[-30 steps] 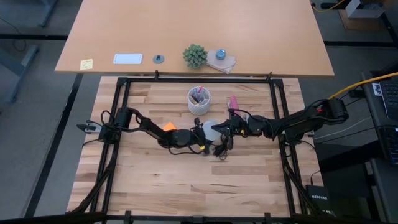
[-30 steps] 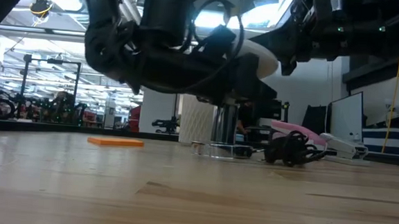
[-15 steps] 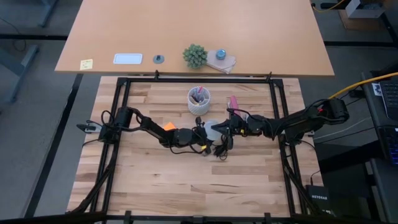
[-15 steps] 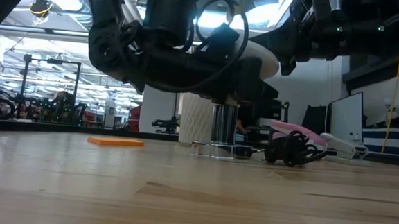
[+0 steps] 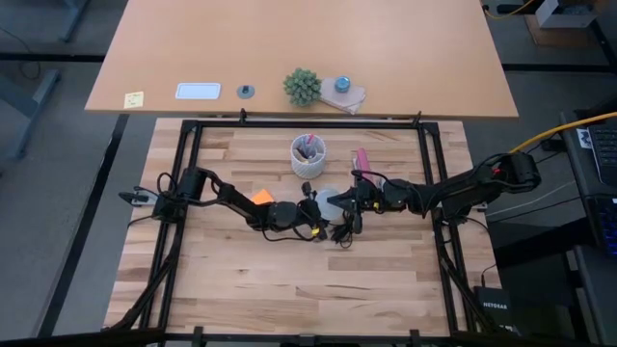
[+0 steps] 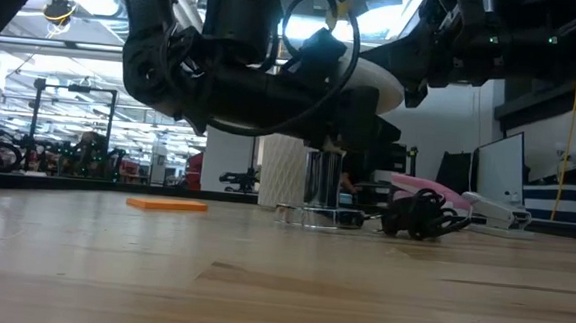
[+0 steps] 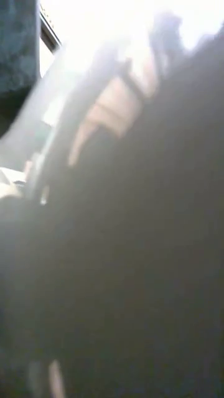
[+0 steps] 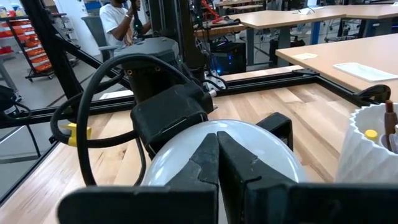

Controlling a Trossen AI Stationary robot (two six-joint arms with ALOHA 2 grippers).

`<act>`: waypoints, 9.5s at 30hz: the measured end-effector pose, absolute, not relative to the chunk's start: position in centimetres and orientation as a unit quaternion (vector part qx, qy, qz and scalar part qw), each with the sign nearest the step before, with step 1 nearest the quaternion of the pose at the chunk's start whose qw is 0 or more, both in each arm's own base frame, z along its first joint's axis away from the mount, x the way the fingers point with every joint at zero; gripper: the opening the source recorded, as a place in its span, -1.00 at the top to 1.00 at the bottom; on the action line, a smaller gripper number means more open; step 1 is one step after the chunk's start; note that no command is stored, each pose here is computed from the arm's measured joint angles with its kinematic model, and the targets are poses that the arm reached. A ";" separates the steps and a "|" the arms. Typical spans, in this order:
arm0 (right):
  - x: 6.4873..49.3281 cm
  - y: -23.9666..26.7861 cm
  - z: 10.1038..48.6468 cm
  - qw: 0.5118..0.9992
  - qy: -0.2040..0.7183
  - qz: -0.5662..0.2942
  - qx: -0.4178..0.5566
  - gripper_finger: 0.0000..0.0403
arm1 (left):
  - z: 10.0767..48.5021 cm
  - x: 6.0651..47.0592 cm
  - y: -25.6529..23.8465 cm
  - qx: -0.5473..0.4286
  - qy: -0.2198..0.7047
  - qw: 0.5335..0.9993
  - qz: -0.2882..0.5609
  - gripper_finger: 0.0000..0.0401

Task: Screw lightbulb
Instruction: Insert the lightbulb into the lamp

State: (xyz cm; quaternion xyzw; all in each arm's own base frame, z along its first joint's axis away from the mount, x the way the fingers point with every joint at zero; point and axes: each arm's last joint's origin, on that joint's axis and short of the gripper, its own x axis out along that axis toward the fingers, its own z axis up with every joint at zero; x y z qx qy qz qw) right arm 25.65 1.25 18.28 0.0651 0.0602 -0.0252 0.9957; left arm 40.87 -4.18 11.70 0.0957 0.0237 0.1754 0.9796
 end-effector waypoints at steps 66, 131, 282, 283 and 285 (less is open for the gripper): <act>25.4 1.3 20.4 0.998 -0.027 0.001 0.062 0.61 | 13.1 40.5 -5.4 0.071 -0.032 0.970 0.230 0.37; 21.3 0.3 25.5 0.985 -0.076 -0.143 -0.067 0.62 | 18.7 36.4 -9.8 -0.001 0.002 0.846 0.533 0.36; 21.4 0.4 24.5 0.989 -0.024 -0.124 -0.074 0.62 | 15.1 32.2 -0.8 -0.320 0.508 0.765 0.232 0.27; 21.4 0.4 24.5 0.989 -0.024 -0.124 -0.074 0.62 | 15.4 32.2 -0.8 -0.321 0.504 0.768 0.230 0.26; 21.4 0.4 24.5 0.989 -0.024 -0.124 -0.074 0.62 | 15.8 32.1 -0.8 -0.324 0.499 0.771 0.227 0.26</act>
